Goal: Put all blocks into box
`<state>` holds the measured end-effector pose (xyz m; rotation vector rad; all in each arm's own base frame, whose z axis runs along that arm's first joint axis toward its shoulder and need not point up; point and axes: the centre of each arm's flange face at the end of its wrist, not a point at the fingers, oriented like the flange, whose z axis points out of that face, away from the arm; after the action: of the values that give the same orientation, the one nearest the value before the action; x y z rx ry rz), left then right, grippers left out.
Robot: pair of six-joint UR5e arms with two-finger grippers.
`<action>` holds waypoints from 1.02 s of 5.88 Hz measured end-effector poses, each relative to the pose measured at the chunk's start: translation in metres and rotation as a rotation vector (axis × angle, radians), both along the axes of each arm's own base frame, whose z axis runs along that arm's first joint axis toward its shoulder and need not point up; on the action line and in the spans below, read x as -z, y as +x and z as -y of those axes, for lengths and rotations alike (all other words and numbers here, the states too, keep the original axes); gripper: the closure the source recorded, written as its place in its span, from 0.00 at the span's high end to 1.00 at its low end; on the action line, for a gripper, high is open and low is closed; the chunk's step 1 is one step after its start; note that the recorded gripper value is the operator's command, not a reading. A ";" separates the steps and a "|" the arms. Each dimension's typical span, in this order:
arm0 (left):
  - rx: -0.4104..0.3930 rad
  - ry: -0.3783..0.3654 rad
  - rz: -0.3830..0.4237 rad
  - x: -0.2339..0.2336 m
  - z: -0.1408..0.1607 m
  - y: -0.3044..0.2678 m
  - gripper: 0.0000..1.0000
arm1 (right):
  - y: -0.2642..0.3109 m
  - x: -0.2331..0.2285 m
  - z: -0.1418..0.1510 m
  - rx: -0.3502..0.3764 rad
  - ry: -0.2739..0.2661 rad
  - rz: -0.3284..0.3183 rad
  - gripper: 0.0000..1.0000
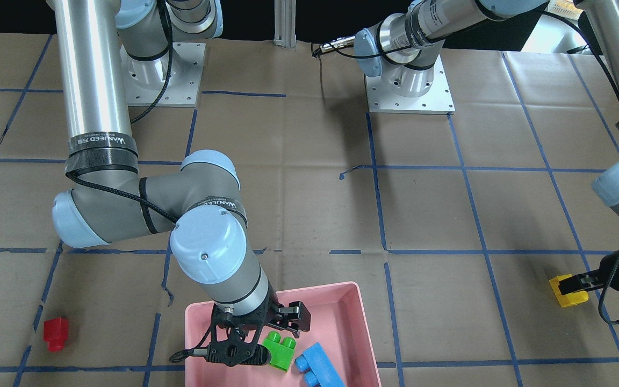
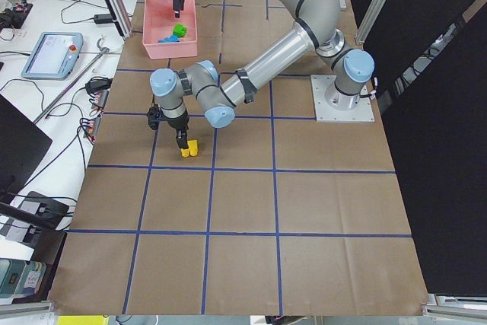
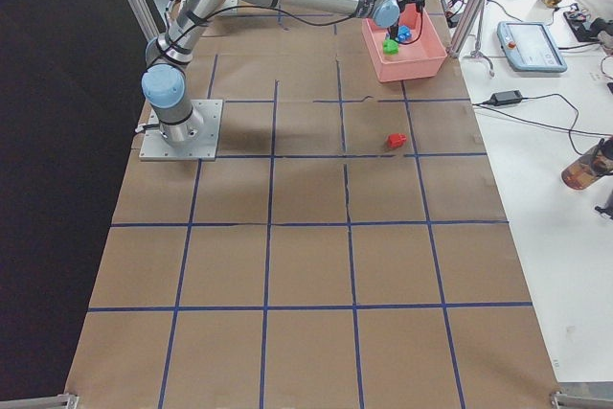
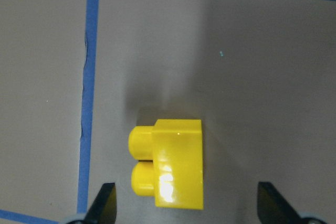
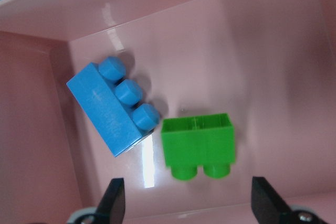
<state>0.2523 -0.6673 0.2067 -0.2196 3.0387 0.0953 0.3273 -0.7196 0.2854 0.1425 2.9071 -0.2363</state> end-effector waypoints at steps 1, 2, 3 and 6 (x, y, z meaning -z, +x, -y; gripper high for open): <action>-0.006 0.009 -0.005 0.018 -0.001 0.009 0.89 | -0.011 -0.010 0.004 0.011 -0.011 -0.001 1.00; -0.010 0.016 -0.011 0.029 -0.003 0.014 0.63 | -0.039 -0.029 0.010 0.023 -0.018 -0.006 1.00; -0.012 0.022 -0.018 0.035 -0.004 0.017 0.26 | -0.087 -0.049 0.017 0.005 -0.018 -0.023 1.00; -0.013 -0.012 -0.063 0.027 -0.002 0.010 0.00 | -0.259 -0.051 0.040 -0.226 -0.050 -0.112 1.00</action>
<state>0.2621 -0.6653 0.1795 -0.2413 3.1015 0.0869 0.0683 -0.7596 0.3364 -0.2129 2.9910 -0.2852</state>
